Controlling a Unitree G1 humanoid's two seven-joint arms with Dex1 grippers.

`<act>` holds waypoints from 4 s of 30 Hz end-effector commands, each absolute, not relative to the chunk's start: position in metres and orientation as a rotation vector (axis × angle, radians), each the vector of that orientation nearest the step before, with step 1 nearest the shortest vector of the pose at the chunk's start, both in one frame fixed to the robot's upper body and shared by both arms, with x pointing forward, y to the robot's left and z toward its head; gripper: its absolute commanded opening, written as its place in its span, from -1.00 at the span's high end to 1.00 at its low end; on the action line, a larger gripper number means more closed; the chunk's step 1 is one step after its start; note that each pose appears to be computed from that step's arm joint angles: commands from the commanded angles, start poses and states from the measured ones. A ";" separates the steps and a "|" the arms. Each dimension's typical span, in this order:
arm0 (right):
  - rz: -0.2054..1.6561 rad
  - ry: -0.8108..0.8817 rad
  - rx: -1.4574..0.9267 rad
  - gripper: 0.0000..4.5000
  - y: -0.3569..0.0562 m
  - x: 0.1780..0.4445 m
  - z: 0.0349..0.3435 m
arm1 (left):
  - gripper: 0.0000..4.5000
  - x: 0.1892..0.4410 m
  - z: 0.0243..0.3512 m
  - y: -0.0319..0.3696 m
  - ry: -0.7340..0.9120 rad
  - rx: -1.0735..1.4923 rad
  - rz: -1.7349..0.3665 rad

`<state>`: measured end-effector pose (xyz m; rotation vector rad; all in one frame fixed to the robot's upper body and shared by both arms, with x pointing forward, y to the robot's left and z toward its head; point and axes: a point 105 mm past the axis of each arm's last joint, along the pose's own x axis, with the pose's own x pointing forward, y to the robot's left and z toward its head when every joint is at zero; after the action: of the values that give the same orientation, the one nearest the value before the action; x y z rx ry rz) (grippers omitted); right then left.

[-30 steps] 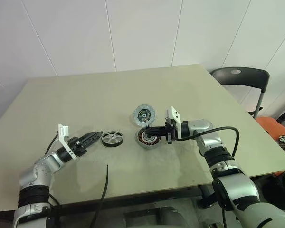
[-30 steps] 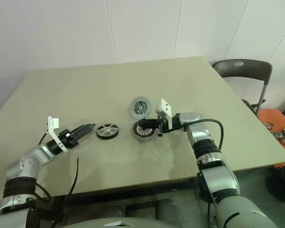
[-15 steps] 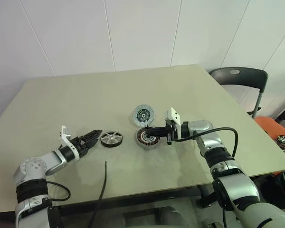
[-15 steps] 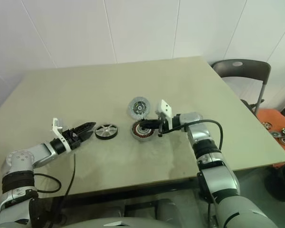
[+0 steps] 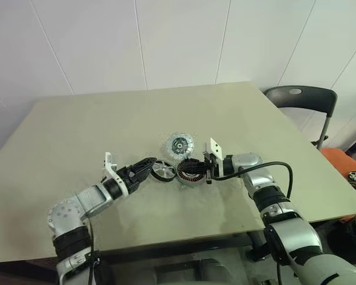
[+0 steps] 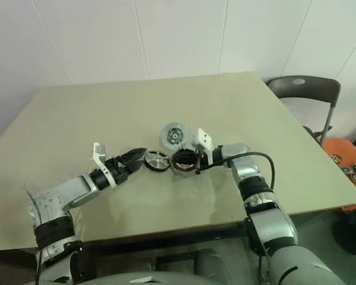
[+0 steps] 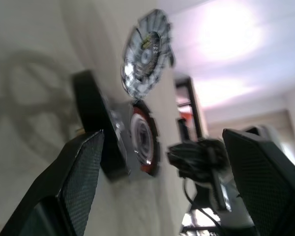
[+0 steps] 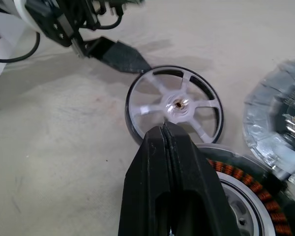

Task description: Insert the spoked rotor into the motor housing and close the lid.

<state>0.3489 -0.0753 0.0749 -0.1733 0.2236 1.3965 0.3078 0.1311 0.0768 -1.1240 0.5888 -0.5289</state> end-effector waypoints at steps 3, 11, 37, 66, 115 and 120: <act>1.389 0.183 -0.193 0.99 -0.078 0.353 0.086 | -0.83 0.316 0.088 0.114 0.573 -1.116 -0.540; 1.370 0.188 -0.198 0.99 -0.080 0.354 0.084 | -0.83 0.333 0.083 0.118 0.578 -1.048 -0.482; 1.364 0.185 -0.203 0.99 -0.080 0.357 0.086 | -0.83 0.228 0.117 0.194 0.581 -0.997 -0.539; 1.362 0.178 -0.183 0.99 -0.082 0.356 0.091 | -0.83 0.264 0.099 0.153 0.498 -1.070 -0.610; 1.307 0.180 -0.200 0.99 -0.090 0.356 0.089 | -0.83 0.310 0.073 0.133 0.569 -0.986 -0.556; 1.306 0.180 -0.200 0.99 -0.090 0.356 0.089 | -0.83 0.310 0.071 0.131 0.570 -0.990 -0.559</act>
<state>0.3518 -0.0909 0.0726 -0.1877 0.2442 1.3089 0.3061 0.1325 0.0611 -0.9946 0.6043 -0.5294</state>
